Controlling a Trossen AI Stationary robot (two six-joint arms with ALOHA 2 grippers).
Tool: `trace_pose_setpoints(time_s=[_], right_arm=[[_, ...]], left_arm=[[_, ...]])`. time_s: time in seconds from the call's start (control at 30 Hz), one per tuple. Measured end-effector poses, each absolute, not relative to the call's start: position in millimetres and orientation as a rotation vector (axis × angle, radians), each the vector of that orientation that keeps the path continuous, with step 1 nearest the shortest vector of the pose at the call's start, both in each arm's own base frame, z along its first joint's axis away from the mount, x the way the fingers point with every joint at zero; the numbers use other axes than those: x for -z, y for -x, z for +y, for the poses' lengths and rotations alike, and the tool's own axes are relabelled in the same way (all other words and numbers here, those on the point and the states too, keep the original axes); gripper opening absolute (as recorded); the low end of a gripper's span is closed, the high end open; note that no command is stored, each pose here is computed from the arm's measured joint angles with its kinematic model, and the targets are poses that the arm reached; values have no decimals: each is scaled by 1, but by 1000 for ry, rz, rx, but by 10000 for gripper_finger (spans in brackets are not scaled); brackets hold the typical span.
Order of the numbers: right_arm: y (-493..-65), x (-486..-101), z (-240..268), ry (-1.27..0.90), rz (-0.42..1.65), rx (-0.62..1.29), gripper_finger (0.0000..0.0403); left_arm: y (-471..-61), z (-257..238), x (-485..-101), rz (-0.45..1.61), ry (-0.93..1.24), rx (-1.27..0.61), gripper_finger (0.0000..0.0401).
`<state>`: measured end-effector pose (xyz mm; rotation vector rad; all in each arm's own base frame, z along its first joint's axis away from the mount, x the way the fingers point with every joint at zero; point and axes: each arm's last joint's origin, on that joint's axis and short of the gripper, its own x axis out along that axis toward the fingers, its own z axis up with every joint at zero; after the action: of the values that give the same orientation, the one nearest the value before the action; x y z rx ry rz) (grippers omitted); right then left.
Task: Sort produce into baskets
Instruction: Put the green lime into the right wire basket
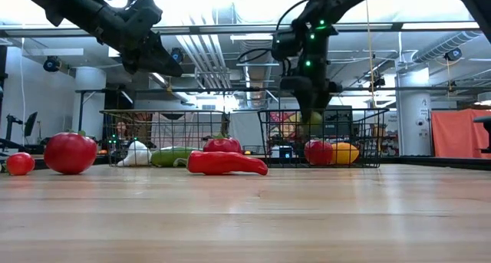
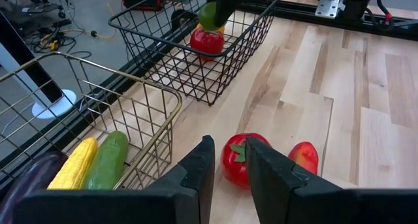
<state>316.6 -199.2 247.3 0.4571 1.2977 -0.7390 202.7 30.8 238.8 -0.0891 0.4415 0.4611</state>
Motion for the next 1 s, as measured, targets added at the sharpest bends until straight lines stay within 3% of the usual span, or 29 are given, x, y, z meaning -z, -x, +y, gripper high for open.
trace_pose_setpoints(time_s=[0.33,1.0], right_arm=[[-329,-243,-209,-441,1175,749,194],[-343,-227,-220,-399,1121,742,194]], left_arm=[[-203,31,-239,442,89,-461,70],[-202,31,-237,451,107,-467,70]])
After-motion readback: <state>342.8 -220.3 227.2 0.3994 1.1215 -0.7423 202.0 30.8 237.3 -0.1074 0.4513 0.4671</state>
